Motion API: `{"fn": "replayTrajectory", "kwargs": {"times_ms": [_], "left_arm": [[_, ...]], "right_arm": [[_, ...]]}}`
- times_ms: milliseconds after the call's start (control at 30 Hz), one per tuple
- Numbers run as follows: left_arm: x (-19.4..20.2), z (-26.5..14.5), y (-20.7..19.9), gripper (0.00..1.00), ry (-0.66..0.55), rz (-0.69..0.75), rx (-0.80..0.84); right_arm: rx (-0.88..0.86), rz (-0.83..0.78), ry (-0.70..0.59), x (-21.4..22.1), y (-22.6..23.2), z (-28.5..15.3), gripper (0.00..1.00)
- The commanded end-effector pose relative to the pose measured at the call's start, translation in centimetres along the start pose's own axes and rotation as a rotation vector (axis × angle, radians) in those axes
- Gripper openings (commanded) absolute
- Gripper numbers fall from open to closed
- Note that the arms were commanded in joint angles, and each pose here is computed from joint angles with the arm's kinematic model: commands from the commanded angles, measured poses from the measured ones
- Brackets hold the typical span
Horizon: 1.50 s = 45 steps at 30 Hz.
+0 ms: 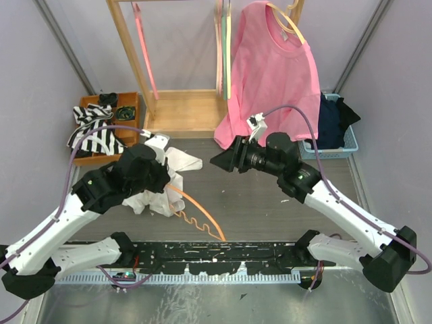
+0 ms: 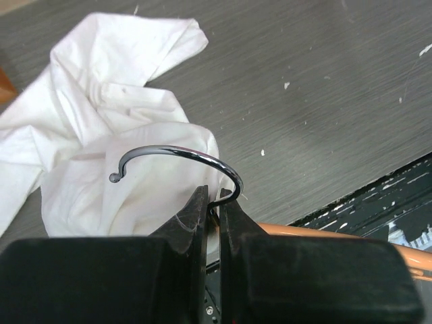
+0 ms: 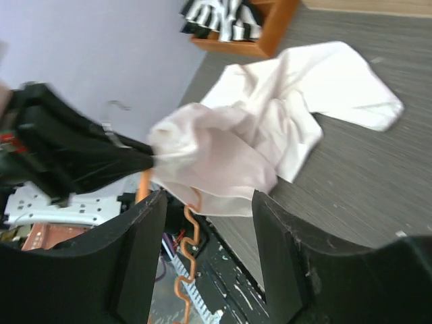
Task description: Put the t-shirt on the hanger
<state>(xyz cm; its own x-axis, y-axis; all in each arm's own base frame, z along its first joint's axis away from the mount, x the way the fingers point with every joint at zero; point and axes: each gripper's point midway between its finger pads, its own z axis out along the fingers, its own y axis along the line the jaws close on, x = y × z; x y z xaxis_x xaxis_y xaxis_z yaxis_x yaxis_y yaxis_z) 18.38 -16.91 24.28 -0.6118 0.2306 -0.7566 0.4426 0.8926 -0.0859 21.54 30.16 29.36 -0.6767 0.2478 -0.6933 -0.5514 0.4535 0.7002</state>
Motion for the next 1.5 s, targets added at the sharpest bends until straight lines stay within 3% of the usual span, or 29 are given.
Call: {"fn": "replayTrajectory", "kwargs": {"times_ms": [0, 200, 500, 1033, 1200, 1333, 1467], "left_arm": [[-4.3, -3.4, 0.3, 0.00, -0.157, -0.010, 0.011], [-5.7, -4.7, 0.4, 0.00, -0.196, -0.003, 0.012], [-6.3, -5.1, 0.5, 0.00, -0.209, 0.005, 0.007], [-6.5, -5.3, 0.5, 0.00, -0.219, 0.008, 0.009], [-6.8, -5.4, 0.5, 0.00, -0.226, 0.008, 0.008], [-7.3, -5.6, 0.5, 0.00, -0.242, 0.003, 0.011], [-7.9, -5.7, 0.4, 0.00, -0.260, 0.000, 0.011]], "right_arm": [[0.166, 0.107, 0.127, 2.3, -3.2, -0.7, 0.61], [0.078, 0.247, 0.205, 6.7, -4.4, 1.4, 0.59], [0.044, 0.177, 0.314, 12.1, -2.8, 7.8, 0.58], [0.028, 0.163, 0.325, 13.9, -3.3, 13.3, 0.55], [0.028, 0.158, 0.344, 14.7, -3.3, 14.0, 0.48], [0.024, 0.149, 0.347, 15.0, -3.2, 13.7, 0.35], [0.023, 0.146, 0.334, 14.8, -3.1, 13.0, 0.16]]}}
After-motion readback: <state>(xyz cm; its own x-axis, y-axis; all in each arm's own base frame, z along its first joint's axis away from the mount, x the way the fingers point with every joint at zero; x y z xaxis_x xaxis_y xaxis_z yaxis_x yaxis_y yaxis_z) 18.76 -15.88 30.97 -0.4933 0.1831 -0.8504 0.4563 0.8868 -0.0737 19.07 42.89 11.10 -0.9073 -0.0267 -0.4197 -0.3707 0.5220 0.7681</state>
